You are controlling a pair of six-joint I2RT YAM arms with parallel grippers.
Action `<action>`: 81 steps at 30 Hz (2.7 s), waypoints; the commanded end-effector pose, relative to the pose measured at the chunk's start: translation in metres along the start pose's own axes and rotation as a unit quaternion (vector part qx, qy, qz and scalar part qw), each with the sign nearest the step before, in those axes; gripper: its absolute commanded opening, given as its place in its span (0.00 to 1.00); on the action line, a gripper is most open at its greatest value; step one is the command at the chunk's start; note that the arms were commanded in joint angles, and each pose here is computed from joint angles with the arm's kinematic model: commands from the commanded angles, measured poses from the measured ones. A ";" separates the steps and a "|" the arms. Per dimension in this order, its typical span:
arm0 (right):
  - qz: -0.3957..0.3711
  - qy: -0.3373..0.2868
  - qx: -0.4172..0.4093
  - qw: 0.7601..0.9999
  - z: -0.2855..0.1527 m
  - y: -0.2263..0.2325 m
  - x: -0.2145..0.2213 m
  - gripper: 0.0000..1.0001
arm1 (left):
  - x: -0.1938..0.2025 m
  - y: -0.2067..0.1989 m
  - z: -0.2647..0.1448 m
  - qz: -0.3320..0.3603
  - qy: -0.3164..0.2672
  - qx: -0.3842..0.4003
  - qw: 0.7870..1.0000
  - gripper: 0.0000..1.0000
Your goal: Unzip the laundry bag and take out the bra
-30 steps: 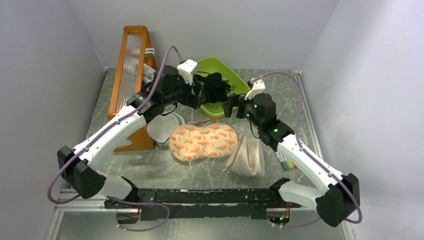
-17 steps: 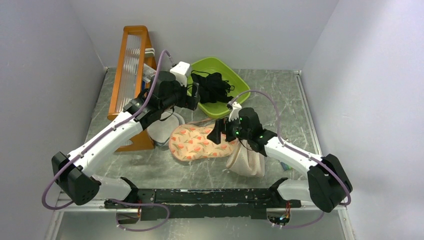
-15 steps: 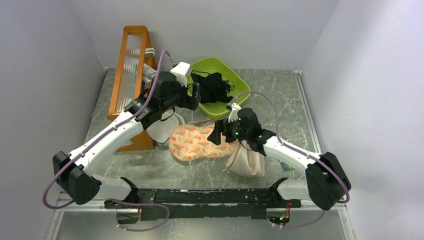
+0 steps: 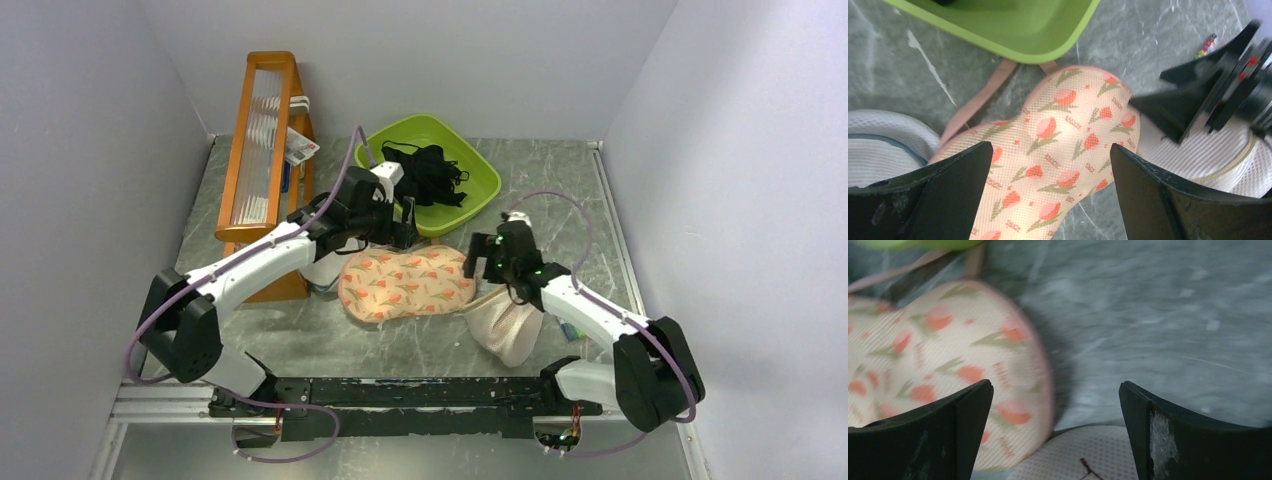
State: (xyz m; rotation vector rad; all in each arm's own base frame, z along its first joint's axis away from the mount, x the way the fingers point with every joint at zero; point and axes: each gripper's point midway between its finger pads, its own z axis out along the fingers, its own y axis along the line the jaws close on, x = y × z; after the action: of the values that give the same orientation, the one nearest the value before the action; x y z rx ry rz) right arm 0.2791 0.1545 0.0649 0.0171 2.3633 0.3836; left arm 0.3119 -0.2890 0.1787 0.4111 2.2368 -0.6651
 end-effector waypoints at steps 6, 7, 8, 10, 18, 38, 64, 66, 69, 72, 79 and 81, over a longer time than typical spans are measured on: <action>0.033 -0.056 0.009 0.998 -0.012 -0.036 -0.029 1.00 | 0.030 -0.014 0.010 -0.036 0.039 0.046 0.997 1.00; 0.027 -0.063 -0.020 0.997 -0.014 -0.026 -0.035 1.00 | 0.032 -0.012 0.008 -0.037 0.039 0.042 0.998 1.00; 0.021 -0.065 -0.054 0.996 -0.016 -0.012 -0.038 1.00 | 0.033 -0.009 0.006 -0.039 0.039 0.035 0.998 1.00; 0.012 -0.080 -0.110 0.991 -0.022 0.012 -0.049 1.00 | 0.034 -0.004 -0.001 -0.041 0.031 0.023 0.998 1.00; -0.022 -0.075 -0.279 0.957 -0.013 0.121 -0.078 1.00 | 0.026 -0.005 -0.032 -0.034 -0.004 0.023 0.999 0.99; 0.059 -0.051 -0.178 0.981 0.105 0.069 -0.110 0.99 | 0.024 -0.035 -0.050 -0.021 0.001 0.100 0.995 0.99; -0.003 0.124 -0.193 0.973 -0.059 0.064 0.055 0.88 | 0.006 -0.055 0.005 -0.007 -0.026 0.102 0.994 1.00; 0.016 0.106 -0.106 0.989 -0.053 0.036 0.052 0.88 | 0.008 -0.061 0.011 -0.008 -0.017 0.115 0.993 1.00; 0.052 0.065 0.017 0.996 -0.044 -0.005 0.041 0.87 | 0.018 -0.065 0.019 -0.015 0.004 0.128 0.992 1.00; 0.075 0.028 0.096 0.992 -0.035 -0.034 0.032 0.87 | 0.030 -0.070 0.024 -0.025 0.025 0.141 0.989 1.00; 0.133 -0.025 0.126 0.983 -0.018 -0.077 0.002 0.87 | 0.068 -0.082 0.029 -0.018 0.072 0.147 0.986 0.98; 0.115 -0.043 0.105 0.987 -0.018 -0.072 -0.012 0.87 | 0.077 -0.082 0.034 -0.008 0.083 0.136 0.987 0.97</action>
State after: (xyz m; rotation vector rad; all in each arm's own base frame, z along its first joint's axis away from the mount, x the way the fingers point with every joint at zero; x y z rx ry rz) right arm 0.2598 0.0859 0.0507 0.4283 2.4124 0.2242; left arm 0.2543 -0.3578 0.1404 0.5495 2.2959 -0.9732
